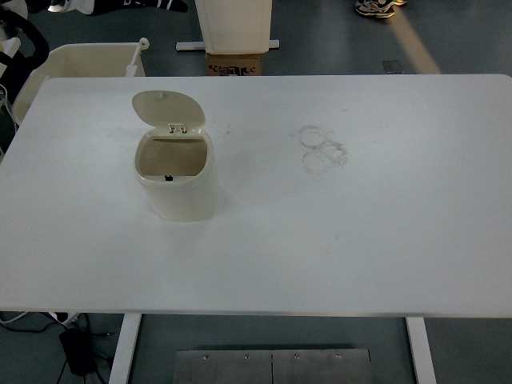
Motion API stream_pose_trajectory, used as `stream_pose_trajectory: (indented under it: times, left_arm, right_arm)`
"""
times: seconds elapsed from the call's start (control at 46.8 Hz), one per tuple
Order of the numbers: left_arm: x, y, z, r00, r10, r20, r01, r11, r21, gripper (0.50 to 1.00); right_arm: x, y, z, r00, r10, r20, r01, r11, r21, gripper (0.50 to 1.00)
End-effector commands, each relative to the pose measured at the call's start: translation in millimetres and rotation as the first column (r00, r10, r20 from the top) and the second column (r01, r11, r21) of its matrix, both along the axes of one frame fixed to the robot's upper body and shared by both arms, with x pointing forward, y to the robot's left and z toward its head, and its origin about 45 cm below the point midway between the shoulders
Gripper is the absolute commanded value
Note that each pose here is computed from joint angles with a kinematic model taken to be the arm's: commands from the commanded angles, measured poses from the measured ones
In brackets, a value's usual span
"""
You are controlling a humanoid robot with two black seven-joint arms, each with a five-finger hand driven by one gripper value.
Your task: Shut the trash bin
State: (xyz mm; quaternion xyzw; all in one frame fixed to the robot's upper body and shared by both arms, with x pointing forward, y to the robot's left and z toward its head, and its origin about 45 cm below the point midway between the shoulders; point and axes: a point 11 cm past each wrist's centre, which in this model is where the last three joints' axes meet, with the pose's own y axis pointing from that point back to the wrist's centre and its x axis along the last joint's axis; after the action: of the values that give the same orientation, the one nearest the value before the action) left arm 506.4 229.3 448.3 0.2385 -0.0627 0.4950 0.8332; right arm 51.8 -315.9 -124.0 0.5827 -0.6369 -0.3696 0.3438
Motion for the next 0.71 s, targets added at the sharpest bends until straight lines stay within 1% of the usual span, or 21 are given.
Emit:
stream_pose_trajectory:
  times: [0.0, 0.128, 0.235, 0.363, 0.577, 0.684]
  left_arm:
    - [-7.4, -12, 6, 0.999, -0.044, 0.001, 0.043, 0.997, 0.058, 1.0]
    - [-18.7, -26, 13, 0.993, -0.113, -0.015, 0.114, 0.981, 0.157, 1.0]
    - [-25.7, -28, 14, 0.99, -0.131, -0.054, 0.14, 0.956, 0.258, 1.0]
    - [-33.0, -28, 12, 0.984, -0.156, -0.089, 0.177, 0.928, 0.327, 1.0]
    - [-42.9, -25, -3, 0.971, -0.185, -0.151, 0.232, 0.877, 0.42, 1.0]
    - [-52.1, -23, -14, 0.961, -0.194, -0.196, 0.265, 0.846, 0.462, 1.0]
  right_arm:
    - [0.0, 0, 0.0, 1.0, 0.001, 0.0, -0.001, 1.0, 0.0, 0.991]
    - [-0.1, 0, 0.0, 1.0, 0.001, 0.0, -0.001, 1.0, 0.001, 0.991]
    - [-0.1, 0, 0.0, 1.0, 0.002, 0.0, -0.002, 1.0, 0.0, 0.991]
    - [-0.1, 0, 0.0, 1.0, 0.002, 0.0, -0.002, 1.0, 0.0, 0.991]
    - [-0.1, 0, 0.0, 1.0, 0.002, 0.0, -0.002, 1.0, -0.001, 0.991]
    - [-0.1, 0, 0.0, 1.0, 0.004, 0.0, -0.004, 1.0, 0.0, 0.991]
